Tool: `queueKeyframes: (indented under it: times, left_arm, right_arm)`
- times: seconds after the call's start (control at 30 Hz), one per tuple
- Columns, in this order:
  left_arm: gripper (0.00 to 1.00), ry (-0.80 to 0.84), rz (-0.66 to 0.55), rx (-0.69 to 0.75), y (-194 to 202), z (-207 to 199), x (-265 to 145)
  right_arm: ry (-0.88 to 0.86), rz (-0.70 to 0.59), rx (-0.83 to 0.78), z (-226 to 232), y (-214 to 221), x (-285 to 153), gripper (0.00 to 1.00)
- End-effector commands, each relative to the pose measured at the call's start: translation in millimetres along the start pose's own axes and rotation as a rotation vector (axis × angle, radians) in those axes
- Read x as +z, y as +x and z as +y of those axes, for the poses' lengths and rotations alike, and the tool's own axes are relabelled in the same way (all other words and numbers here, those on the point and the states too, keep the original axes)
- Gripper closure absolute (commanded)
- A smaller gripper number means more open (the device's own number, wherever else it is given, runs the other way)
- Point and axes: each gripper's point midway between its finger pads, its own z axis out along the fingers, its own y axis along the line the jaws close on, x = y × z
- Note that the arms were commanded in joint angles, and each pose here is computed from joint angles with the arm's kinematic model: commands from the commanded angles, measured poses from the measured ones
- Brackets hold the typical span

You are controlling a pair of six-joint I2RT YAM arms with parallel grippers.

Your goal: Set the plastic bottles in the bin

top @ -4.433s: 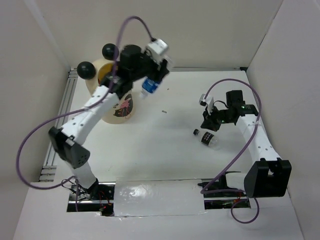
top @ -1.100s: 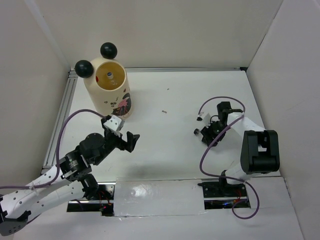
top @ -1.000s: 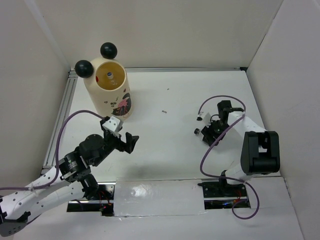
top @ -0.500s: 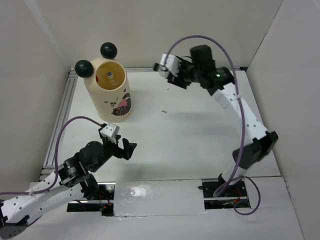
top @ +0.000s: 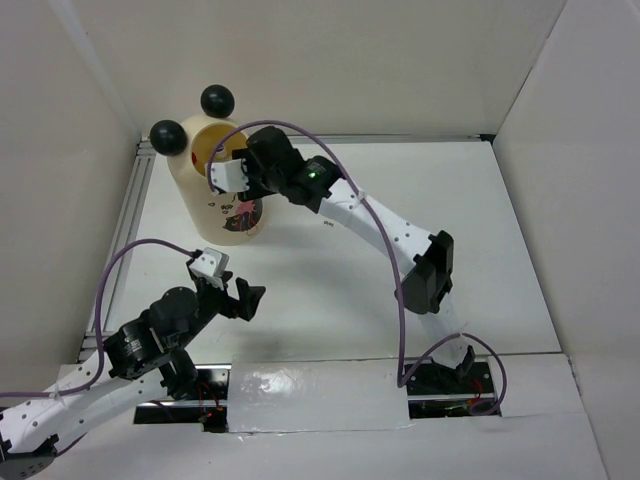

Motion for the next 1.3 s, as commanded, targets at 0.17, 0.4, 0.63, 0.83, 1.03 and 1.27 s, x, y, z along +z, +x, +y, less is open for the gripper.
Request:
queueKeyframes:
  times: [0.17, 0.4, 0.63, 0.83, 1.03, 1.27]
  left_arm:
    - [0.00, 0.004, -0.070, -0.047, -24.9, -3.1, -6.4]
    - [0.00, 0.007, -0.078, -0.051, -26.6, -3.1, -7.8]
    - [0.00, 0.013, -0.095, -0.068, -30.2, -3.4, -10.8]
    - [0.00, 0.016, -0.104, -0.072, -32.1, -3.3, -12.5]
    - [0.00, 0.010, -0.115, -0.076, -34.2, -1.7, -13.8]
    - [0.00, 0.013, -0.123, -0.080, -35.8, -1.6, -15.2]
  right_arm:
    - [0.245, 0.047, -0.173, -53.3, -28.0, -9.1, 0.59]
    - [0.304, 0.106, -0.273, -59.3, -33.6, 9.5, 0.51]
    - [0.310, 0.101, -0.329, -51.2, -41.7, 31.3, 0.39]
    - [0.335, 0.097, -0.348, -56.1, -44.4, 31.4, 0.00]
    - [0.343, 0.085, -0.348, -55.6, -50.8, 30.3, 0.00]
    - [0.381, 0.106, -0.309, -71.0, -47.9, 7.4, 0.00]
